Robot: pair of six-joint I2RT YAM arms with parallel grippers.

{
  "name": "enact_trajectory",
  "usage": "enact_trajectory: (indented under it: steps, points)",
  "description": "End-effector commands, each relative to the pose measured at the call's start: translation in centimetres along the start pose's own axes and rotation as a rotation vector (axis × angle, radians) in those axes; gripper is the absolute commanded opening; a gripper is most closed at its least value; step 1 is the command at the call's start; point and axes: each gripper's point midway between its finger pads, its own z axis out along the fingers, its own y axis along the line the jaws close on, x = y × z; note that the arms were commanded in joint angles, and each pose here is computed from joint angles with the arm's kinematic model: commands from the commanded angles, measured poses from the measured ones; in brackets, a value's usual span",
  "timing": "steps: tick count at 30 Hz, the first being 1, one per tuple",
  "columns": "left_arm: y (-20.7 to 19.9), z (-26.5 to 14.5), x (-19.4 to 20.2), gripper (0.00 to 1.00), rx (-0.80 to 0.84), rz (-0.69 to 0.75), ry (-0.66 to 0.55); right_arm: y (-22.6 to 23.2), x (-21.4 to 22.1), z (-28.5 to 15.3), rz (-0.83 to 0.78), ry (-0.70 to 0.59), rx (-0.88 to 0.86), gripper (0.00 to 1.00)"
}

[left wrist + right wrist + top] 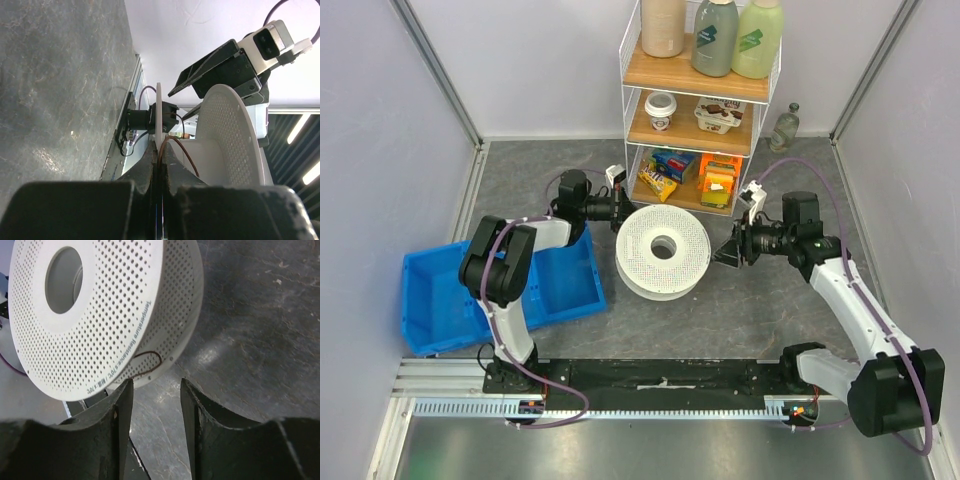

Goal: Wrap the cables

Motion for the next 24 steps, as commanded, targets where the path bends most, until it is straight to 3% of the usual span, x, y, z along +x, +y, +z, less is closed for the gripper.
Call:
enact_trajectory:
  steps: [1, 7, 13, 17, 24]
  points:
    - [-1.3, 0.3, -1.0, 0.02, 0.058, 0.064, 0.007, -0.7, 0.8, -1.3, -0.016, 0.037, -0.010, 0.52]
    - [-0.2, 0.6, -1.6, 0.01, 0.062, 0.073, 0.003, -2.4, 0.8, -3.2, 0.135, 0.016, -0.010, 0.84]
    - [0.4, 1.1, -2.0, 0.02, 0.082, 0.072, -0.002, -1.2, -1.0, -2.4, 0.420, -0.069, -0.126, 0.81]
    - [0.4, 1.5, -1.7, 0.02, 0.096, 0.065, 0.002, -1.2, -4.2, -2.2, 0.505, -0.237, -0.167, 0.78]
    - [0.0, 1.7, -1.3, 0.02, 0.114, 0.058, 0.013, -0.4, -3.8, -0.1, 0.557, -0.252, -0.224, 0.74]
